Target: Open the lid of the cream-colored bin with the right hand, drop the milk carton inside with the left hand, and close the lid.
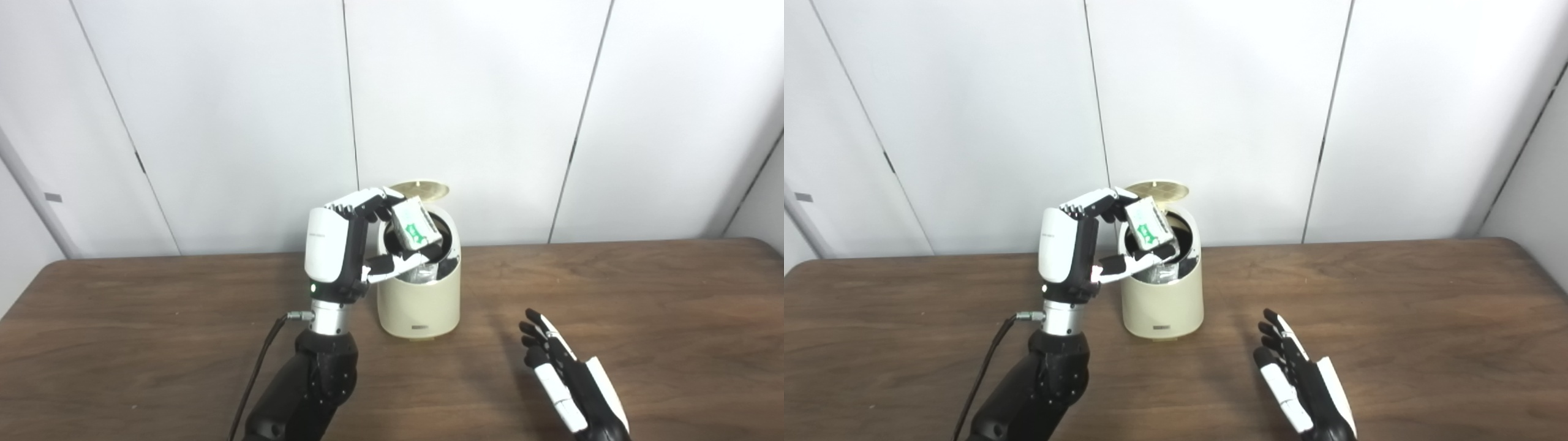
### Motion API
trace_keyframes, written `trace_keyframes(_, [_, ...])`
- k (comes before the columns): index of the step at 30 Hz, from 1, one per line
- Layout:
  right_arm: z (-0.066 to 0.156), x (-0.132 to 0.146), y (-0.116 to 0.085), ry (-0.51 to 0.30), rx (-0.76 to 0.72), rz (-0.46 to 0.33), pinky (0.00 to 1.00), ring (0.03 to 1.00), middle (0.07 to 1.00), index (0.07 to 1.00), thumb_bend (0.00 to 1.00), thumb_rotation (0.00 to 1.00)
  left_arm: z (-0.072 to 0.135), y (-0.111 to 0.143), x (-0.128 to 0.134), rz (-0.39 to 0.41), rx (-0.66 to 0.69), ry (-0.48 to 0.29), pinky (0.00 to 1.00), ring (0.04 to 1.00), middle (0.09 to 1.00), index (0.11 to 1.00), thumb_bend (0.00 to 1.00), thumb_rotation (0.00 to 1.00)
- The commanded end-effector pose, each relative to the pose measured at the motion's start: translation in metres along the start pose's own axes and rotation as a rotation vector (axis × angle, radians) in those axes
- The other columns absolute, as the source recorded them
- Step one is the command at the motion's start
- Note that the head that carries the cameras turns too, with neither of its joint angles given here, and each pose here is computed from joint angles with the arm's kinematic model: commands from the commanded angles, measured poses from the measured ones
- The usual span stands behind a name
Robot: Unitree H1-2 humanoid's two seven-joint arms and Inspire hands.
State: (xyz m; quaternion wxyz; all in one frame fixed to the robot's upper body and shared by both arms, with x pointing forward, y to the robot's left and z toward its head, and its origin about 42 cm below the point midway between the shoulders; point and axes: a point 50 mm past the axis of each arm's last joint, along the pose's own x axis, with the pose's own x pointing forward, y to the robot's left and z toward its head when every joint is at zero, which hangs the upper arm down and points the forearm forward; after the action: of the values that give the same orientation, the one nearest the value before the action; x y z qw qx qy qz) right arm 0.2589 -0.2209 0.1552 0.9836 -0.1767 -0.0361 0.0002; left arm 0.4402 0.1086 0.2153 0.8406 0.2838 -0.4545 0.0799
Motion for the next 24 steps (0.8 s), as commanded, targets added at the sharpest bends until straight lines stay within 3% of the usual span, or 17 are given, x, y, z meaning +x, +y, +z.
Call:
trace_keyframes(1, [0.013,0.004,-0.002,-0.058,0.004,-0.006,0.8,0.885,0.903,0.945,0.57,1.0,0.013,0.006,0.037,0.086,-0.033,-0.09,0.37,0.412,0.458,0.497,0.48,0.0])
trace_keyframes(24, [0.014,0.002,-0.005,-0.055,0.022,0.0,0.82,0.889,0.906,0.957,0.57,1.0,-0.012,0.002,0.024,0.001,0.05,-0.083,0.38,0.449,0.47,0.49,0.48,0.0])
